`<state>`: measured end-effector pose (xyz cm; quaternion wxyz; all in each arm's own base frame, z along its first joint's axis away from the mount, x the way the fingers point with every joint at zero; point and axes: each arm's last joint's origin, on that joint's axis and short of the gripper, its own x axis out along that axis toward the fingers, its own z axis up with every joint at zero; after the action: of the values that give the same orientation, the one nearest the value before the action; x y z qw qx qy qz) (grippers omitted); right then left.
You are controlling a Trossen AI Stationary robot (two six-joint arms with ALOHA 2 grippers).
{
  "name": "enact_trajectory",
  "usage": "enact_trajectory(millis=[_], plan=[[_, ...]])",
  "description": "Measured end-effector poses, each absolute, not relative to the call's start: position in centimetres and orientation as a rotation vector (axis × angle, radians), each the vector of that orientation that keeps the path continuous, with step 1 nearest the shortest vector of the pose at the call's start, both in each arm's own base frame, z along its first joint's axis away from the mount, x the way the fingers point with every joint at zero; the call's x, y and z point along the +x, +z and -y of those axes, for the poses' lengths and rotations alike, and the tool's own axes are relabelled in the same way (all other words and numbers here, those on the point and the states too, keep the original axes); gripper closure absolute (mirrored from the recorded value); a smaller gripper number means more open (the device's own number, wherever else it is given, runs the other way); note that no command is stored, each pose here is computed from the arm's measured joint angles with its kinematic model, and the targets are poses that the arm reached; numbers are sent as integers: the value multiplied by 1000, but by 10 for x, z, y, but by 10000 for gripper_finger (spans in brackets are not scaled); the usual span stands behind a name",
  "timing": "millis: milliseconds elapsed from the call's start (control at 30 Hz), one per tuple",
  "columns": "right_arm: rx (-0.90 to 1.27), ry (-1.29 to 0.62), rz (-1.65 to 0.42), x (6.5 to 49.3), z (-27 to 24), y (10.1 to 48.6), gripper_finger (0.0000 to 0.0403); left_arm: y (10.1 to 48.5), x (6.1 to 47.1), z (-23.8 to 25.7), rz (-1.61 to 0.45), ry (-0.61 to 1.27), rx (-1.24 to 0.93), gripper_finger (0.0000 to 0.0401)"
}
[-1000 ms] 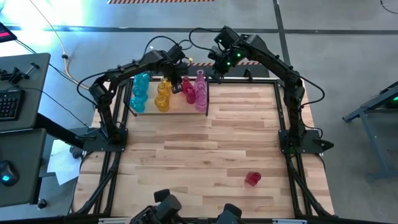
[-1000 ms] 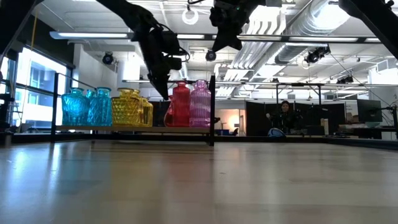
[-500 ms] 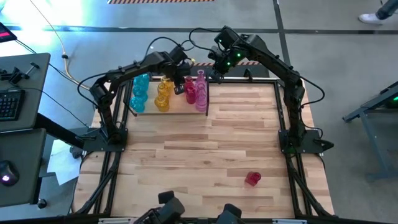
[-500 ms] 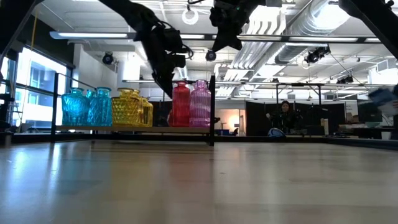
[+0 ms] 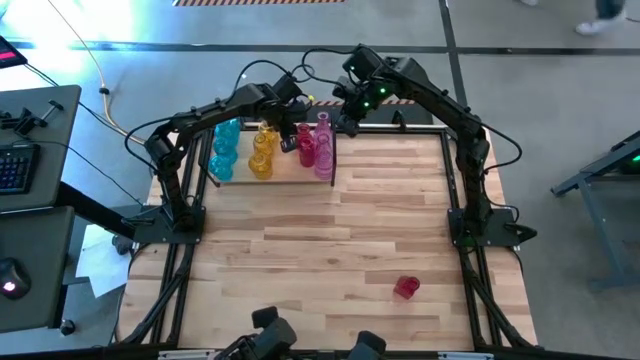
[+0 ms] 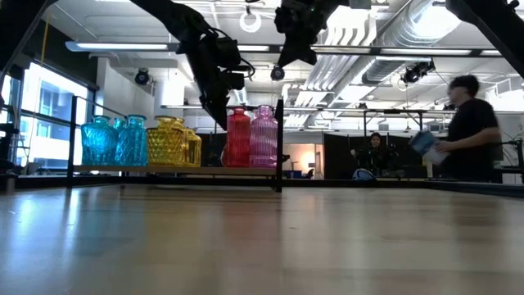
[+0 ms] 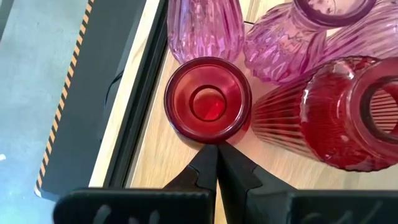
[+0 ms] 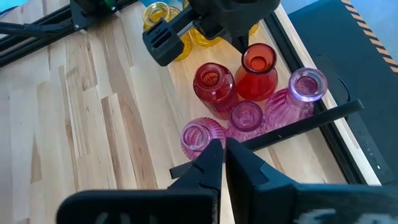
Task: Sort vases onto shelf
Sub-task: Put the top red vase on the shelf aligned with the other red vase, then put the red vase on the shelf aligned with the other red vase
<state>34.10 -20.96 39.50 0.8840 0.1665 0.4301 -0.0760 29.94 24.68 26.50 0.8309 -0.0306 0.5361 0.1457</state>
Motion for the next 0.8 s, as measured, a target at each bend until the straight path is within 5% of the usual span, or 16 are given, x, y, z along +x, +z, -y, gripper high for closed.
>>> enact_trajectory(millis=[433, 800], plan=[[356, -149, -923, 340, 206, 393, 401, 270, 289, -248, -1200, 395, -57, 401], [351, -143, -987, 325, 191, 404, 401, 330, 268, -218, -1034, 476, -69, 401]])
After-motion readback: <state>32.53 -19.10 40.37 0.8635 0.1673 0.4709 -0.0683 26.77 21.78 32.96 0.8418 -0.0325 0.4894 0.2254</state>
